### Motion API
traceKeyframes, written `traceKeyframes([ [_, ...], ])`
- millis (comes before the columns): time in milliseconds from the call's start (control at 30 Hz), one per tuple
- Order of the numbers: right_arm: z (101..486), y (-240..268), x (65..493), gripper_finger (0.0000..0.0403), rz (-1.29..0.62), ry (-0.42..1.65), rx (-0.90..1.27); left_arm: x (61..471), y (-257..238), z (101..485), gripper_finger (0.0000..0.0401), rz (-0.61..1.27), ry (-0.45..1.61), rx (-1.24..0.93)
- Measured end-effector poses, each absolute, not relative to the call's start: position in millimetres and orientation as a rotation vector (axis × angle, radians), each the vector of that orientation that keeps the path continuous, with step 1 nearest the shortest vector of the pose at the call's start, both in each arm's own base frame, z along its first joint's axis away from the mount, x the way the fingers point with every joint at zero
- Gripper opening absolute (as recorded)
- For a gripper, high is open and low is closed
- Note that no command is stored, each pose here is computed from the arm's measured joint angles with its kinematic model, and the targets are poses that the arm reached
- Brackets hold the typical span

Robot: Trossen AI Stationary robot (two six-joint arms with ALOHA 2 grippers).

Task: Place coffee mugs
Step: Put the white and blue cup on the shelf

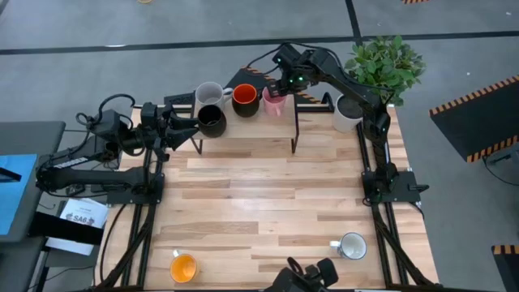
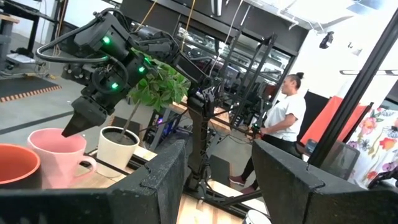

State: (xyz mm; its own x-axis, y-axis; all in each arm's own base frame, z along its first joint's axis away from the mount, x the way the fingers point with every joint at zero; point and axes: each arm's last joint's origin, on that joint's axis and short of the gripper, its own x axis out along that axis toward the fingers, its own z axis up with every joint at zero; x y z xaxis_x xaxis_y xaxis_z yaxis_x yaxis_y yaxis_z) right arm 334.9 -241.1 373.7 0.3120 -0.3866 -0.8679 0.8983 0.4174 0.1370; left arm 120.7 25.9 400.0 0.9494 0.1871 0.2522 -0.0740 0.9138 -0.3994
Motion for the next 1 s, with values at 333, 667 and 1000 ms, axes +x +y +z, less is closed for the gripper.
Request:
traceKeyframes([
  [333, 402, -235, 314, 0.0217, -0.932, 0.804, 0.679, 121, 26, 400, 0.0171, 0.137, -0.291, -0.397],
  [667, 432, -148, 319, 0.0217, -0.686, 0.910, 0.440, 121, 26, 400, 0.0171, 0.137, -0.291, -0.397],
  [1000, 450, -37, 312, 0.0217, -0.536, 0.974, 0.201, 121, 26, 400, 0.0171, 0.137, -0.291, -0.397],
])
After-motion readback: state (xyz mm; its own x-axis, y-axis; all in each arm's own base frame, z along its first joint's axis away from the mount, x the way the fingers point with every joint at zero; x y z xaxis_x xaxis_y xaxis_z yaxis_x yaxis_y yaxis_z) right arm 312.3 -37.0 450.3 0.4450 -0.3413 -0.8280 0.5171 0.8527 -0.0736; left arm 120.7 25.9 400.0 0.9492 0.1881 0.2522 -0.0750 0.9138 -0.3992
